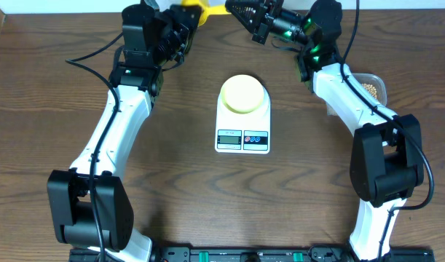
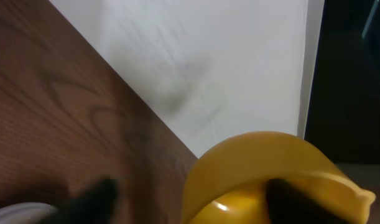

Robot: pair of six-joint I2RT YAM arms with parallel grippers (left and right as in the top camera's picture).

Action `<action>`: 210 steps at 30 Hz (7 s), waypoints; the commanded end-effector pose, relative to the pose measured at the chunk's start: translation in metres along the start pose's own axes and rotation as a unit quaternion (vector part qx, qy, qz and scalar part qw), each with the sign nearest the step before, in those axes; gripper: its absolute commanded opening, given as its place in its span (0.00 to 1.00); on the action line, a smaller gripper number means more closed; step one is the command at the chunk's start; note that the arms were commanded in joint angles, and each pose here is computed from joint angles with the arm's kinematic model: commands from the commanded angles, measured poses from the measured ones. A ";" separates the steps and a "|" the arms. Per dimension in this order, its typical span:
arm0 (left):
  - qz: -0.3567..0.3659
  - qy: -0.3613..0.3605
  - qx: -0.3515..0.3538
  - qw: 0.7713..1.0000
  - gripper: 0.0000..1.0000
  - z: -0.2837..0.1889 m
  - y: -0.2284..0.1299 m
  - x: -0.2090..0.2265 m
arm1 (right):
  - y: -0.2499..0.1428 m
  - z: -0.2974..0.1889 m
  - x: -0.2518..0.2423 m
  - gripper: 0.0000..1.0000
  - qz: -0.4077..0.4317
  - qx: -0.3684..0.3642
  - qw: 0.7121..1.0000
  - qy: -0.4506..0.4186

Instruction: Scoop item into bowl and weigh 50g on scale

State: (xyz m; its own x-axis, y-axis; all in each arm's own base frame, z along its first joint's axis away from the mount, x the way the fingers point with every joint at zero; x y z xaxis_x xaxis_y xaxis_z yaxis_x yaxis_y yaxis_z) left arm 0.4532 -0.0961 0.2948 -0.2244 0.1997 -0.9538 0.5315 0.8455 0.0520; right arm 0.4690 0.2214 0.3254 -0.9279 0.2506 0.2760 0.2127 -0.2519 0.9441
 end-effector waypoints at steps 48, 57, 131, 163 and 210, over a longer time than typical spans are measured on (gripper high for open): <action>0.217 0.085 0.031 0.972 0.86 -0.009 -0.007 0.022 | 0.049 -0.168 -0.107 0.01 -0.125 -0.003 0.963 -0.238; 0.257 0.117 -0.026 0.959 0.86 -0.010 0.006 0.025 | 0.048 -0.168 -0.108 0.01 -0.128 0.003 0.962 -0.240; 0.376 0.162 0.071 0.909 0.87 -0.016 -0.009 0.050 | 0.023 -0.154 -0.111 0.01 -0.053 0.036 0.966 -0.252; 0.550 0.202 0.092 0.805 0.87 -0.045 -0.114 0.017 | 0.007 -0.151 -0.112 0.01 -0.037 0.072 0.964 -0.255; 0.578 0.319 0.209 0.722 0.87 -0.033 -0.170 0.089 | 0.020 -0.149 -0.111 0.01 -0.160 0.069 0.951 -0.255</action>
State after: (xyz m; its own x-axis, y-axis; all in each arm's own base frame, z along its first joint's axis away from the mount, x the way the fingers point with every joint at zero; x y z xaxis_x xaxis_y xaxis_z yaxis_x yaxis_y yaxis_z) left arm 0.3177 -0.2065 0.2256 0.3029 0.9519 -0.0469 0.8194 -0.2350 0.5229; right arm 0.5300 0.0478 0.2766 -0.6963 0.7173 0.0267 0.0541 0.0154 0.9984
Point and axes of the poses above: each gripper's point midway between its finger pads, its own z axis out along the fingers, its own x axis along the line the jaws close on, y = z × x, the point moved 8 cm from there along -z, back along the fingers, and after that the axes turned 9 degrees about -z, right-handed, at the moved point
